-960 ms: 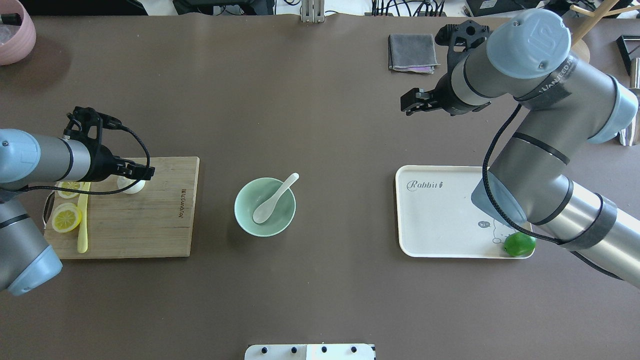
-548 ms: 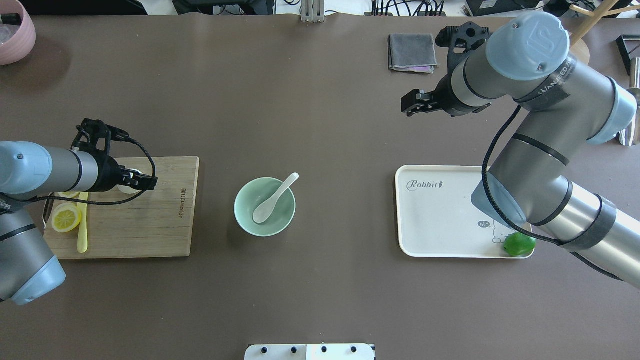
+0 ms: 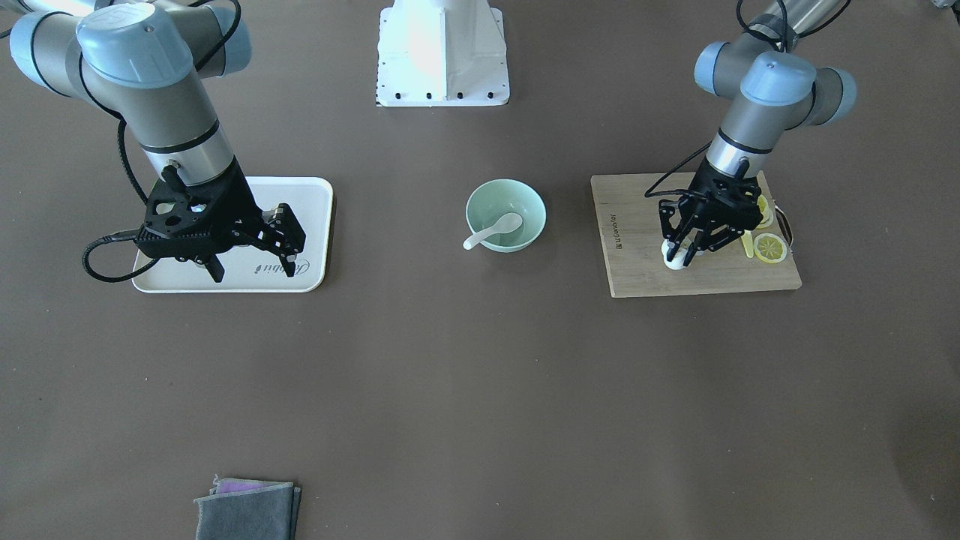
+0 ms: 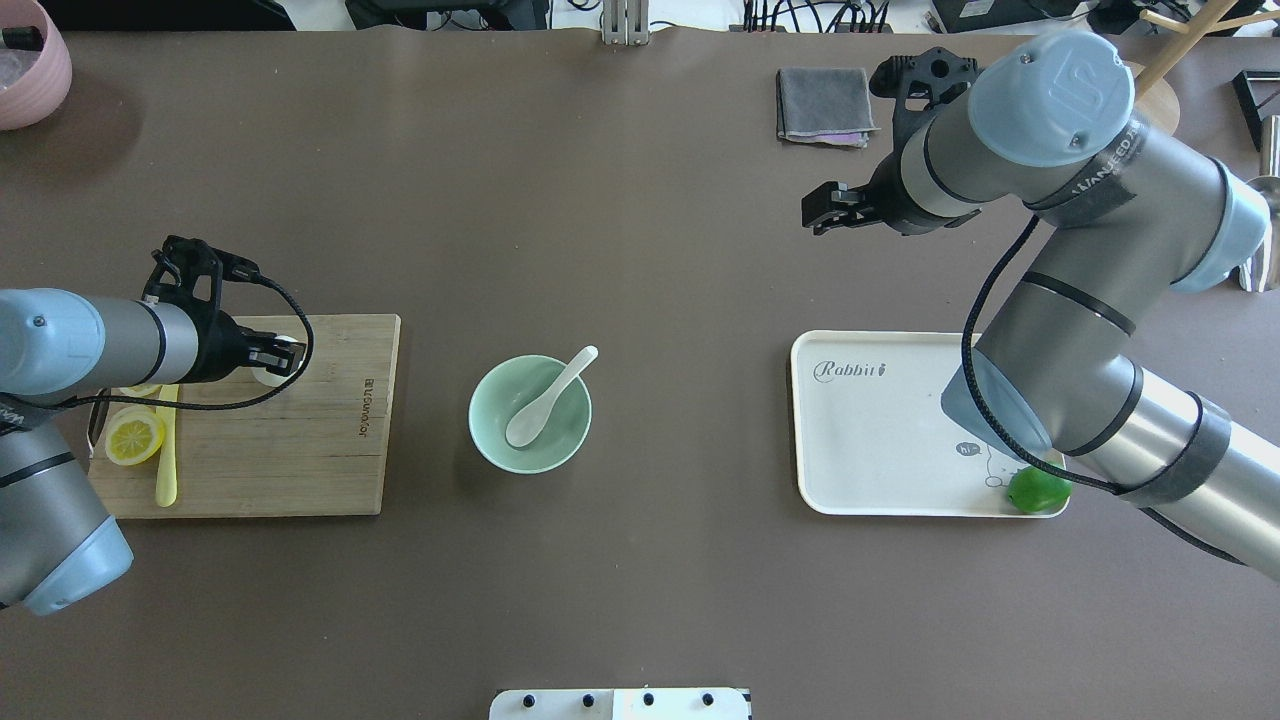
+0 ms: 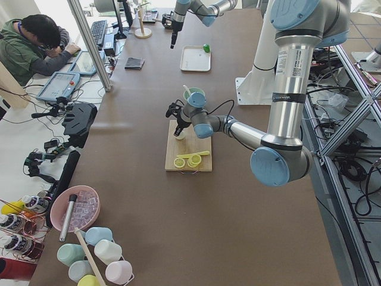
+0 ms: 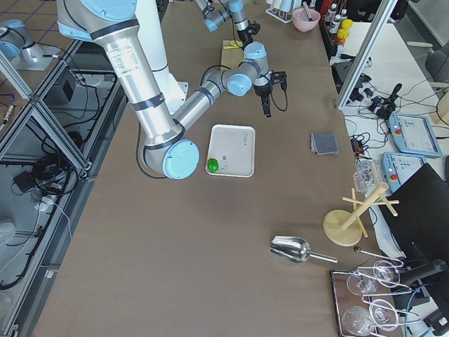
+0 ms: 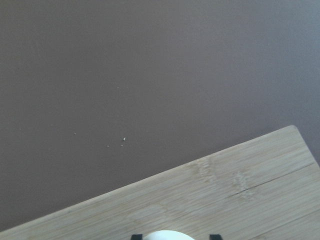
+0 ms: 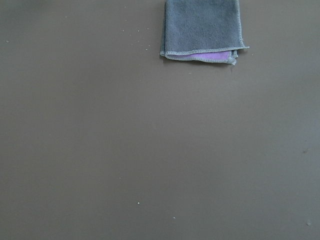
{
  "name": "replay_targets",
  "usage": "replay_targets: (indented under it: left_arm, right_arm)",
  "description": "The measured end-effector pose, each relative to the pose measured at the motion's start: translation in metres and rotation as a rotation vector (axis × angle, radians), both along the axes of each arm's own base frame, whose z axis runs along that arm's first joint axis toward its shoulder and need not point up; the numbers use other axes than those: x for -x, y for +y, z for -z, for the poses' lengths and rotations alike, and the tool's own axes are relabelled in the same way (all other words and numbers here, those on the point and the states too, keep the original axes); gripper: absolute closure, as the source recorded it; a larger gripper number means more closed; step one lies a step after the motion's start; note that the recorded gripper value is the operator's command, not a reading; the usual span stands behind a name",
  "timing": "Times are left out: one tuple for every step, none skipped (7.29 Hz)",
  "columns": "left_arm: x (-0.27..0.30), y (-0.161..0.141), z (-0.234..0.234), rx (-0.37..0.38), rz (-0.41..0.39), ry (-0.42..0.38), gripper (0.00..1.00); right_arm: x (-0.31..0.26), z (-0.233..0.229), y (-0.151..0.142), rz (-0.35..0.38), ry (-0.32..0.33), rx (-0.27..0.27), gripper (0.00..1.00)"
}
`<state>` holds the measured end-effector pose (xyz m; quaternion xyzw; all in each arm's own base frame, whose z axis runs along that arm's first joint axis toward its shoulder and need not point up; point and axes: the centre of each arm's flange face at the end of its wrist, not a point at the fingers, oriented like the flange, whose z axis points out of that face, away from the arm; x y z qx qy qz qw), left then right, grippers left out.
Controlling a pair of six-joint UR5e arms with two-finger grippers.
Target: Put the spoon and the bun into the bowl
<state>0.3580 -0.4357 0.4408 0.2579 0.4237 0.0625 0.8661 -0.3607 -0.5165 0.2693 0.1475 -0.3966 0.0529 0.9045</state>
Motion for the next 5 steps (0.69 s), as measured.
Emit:
replay_targets:
  left_arm:
    - [0.001,0.001,0.026,0.012,0.028,0.063,1.0]
    - [-0.007,0.001,0.055,0.039,0.055,0.137,1.0]
    - [-0.024,0.006,0.084,0.066,0.068,0.205,1.0]
    - [-0.051,0.018,0.11,0.085,0.075,0.263,1.0]
    - [-0.086,0.039,0.137,0.092,0.082,0.313,0.98]
  right_arm:
    - [0.001,0.0,0.0,0.001,0.0,0.0,0.0]
    - [0.001,0.0,0.001,0.002,0.001,0.0,0.0]
    - [0.002,-0.001,0.001,0.003,0.002,-0.001,0.0]
    - [0.004,-0.001,0.002,0.002,0.004,-0.002,0.0]
    - [0.005,-0.001,0.003,0.001,0.006,-0.004,0.0]
